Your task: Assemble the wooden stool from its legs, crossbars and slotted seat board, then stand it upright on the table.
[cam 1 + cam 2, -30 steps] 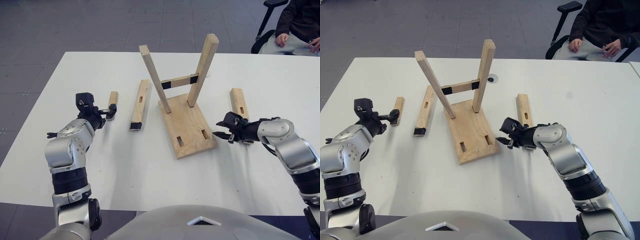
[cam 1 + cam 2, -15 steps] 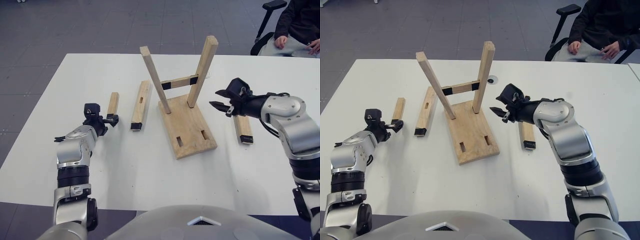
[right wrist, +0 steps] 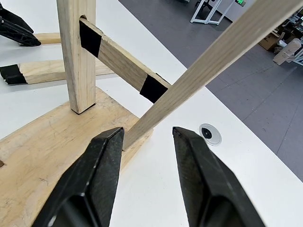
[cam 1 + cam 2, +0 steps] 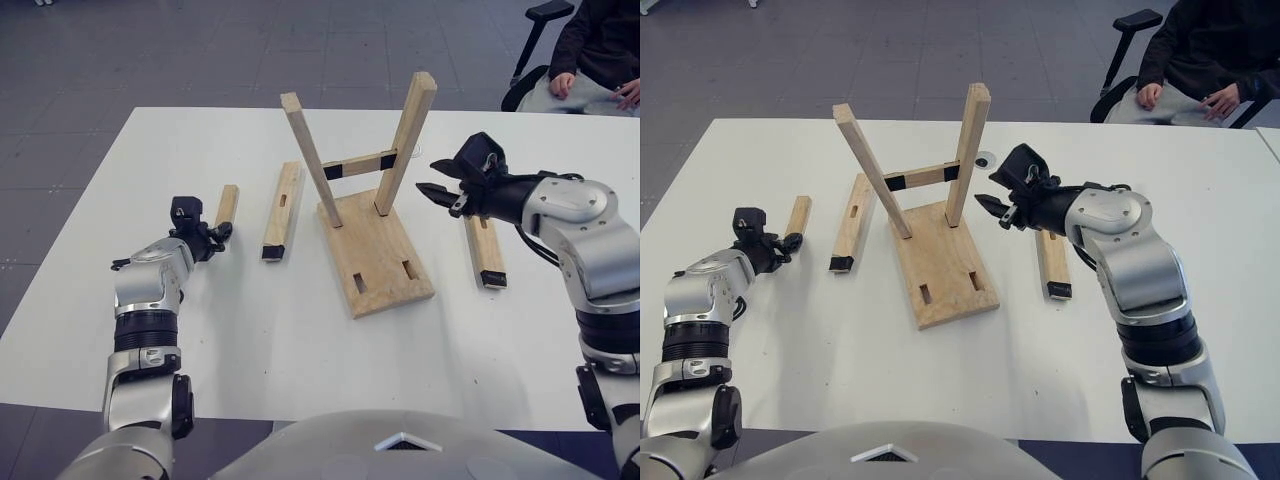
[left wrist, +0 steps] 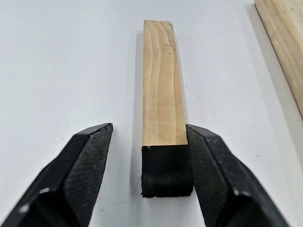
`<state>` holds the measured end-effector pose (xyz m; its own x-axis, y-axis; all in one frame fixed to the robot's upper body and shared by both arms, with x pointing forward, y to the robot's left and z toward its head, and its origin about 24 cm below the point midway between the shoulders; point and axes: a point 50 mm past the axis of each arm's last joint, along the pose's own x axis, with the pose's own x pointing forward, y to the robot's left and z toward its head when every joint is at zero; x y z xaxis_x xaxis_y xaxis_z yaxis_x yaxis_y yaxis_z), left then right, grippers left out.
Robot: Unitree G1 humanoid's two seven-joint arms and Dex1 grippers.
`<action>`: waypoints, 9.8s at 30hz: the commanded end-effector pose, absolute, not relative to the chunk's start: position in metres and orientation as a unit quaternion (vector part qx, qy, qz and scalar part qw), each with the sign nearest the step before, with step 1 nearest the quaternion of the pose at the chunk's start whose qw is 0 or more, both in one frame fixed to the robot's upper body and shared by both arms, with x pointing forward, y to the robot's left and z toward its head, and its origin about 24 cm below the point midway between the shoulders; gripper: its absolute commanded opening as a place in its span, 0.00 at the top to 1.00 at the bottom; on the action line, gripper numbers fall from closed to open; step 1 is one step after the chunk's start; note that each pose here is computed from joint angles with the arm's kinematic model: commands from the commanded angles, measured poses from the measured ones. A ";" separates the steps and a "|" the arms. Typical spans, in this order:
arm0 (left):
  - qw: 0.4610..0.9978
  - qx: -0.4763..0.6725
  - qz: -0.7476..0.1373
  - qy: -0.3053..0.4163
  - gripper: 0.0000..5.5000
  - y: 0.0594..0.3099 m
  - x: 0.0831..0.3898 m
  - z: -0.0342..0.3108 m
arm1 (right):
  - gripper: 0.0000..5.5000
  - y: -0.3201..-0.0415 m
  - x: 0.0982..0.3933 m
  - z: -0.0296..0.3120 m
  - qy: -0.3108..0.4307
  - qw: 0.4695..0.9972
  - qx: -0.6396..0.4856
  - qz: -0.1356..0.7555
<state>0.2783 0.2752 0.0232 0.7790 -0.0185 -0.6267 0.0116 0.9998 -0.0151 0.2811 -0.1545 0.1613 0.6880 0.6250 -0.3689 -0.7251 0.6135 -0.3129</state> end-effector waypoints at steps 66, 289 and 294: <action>0.929 0.166 -0.245 -0.223 0.76 0.117 0.250 0.286 | 0.91 -0.072 0.325 0.354 0.053 0.709 0.398 0.580; 0.989 0.015 -0.059 -0.137 0.58 0.152 0.251 0.268 | 0.40 -0.232 0.214 0.000 0.410 0.911 0.013 -0.040; 0.989 0.130 0.073 -0.014 0.58 0.239 0.240 0.237 | 0.58 -0.232 0.223 0.013 0.388 0.921 0.011 -0.024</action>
